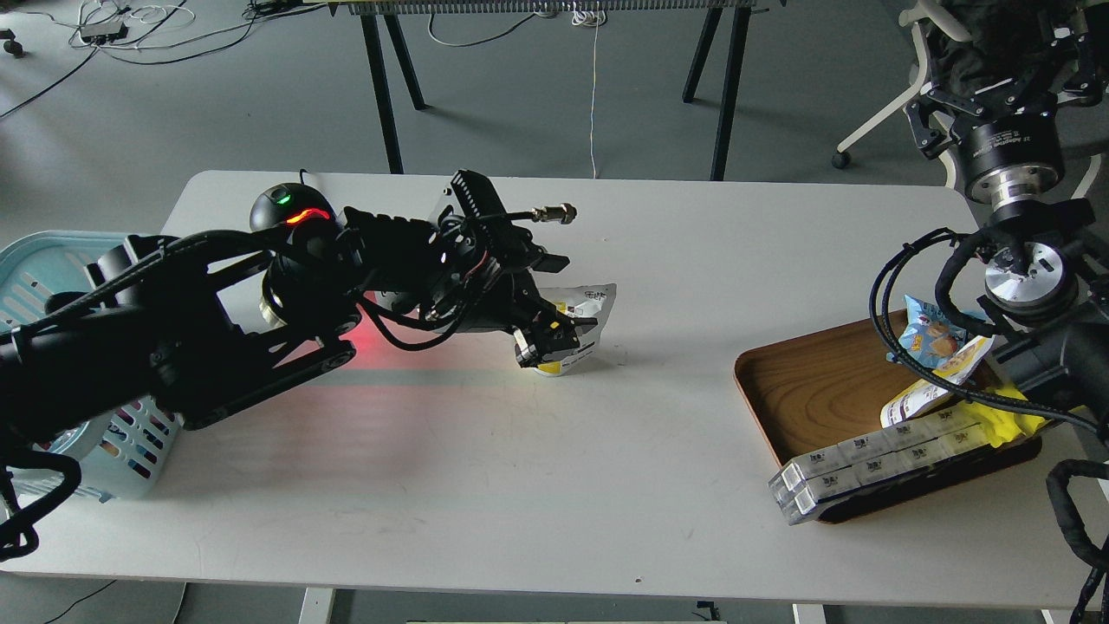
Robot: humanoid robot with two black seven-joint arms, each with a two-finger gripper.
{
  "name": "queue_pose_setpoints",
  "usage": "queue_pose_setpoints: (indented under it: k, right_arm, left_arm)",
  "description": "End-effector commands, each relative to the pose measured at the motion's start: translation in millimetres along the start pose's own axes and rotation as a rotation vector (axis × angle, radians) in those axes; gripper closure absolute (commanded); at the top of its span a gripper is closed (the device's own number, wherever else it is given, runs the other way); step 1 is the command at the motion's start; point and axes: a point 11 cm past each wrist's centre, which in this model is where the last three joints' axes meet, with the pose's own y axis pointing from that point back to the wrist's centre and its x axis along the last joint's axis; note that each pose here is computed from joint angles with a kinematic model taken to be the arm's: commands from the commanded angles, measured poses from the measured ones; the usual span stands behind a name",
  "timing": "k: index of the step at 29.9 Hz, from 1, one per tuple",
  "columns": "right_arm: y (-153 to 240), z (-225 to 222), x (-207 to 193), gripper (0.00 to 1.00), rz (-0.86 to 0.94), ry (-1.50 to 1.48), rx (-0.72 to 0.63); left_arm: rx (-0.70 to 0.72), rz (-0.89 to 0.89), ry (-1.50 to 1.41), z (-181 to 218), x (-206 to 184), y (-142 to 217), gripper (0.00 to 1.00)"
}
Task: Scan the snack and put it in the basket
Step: 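Reach the left gripper to the yellow packet and grasp it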
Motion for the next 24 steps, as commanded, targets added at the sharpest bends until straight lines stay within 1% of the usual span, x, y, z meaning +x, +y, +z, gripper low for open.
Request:
queue_pose_setpoints:
  k: [1, 3, 10, 11, 12, 14, 15, 24]
  right_arm:
    - [-1.4, -0.4, -2.2, 0.01, -0.005, -0.002, 0.002]
    - [-1.9, -0.7, -2.9, 0.01, -0.006, -0.002, 0.002]
    - [-2.7, -2.6, -3.2, 0.01, -0.006, -0.004, 0.009]
    - [-2.7, -3.0, -3.2, 0.01, -0.005, -0.007, 0.011]
    - [-2.7, -2.9, -3.2, 0.01, -0.006, -0.005, 0.01]
    - [-2.7, -2.9, -3.2, 0.01, -0.006, -0.005, 0.01]
    - [-3.2, -4.0, -3.5, 0.01, -0.006, -0.006, 0.013]
    - [-4.3, -9.8, -2.6, 0.01, -0.006, 0.002, 0.022]
  left_arm:
    - [0.006, -0.007, 0.005, -0.8, -3.7, -2.1, 0.57]
    - [0.007, -0.01, 0.008, -1.3, -4.8, -2.7, 0.63]
    - [0.014, -0.013, 0.017, -1.8, -4.7, -9.1, 0.69]
    - [0.018, -0.016, 0.022, -3.2, -5.5, -10.7, 0.71]
    - [0.021, -0.018, 0.026, -4.8, -6.2, -11.1, 0.77]
    - [0.025, -0.023, 0.028, -6.1, -7.6, -11.3, 0.93]
    - [0.03, -0.024, 0.028, -7.7, -7.4, -10.6, 0.97]
    - [0.036, -0.017, 0.023, -10.3, -3.7, -7.8, 0.99]
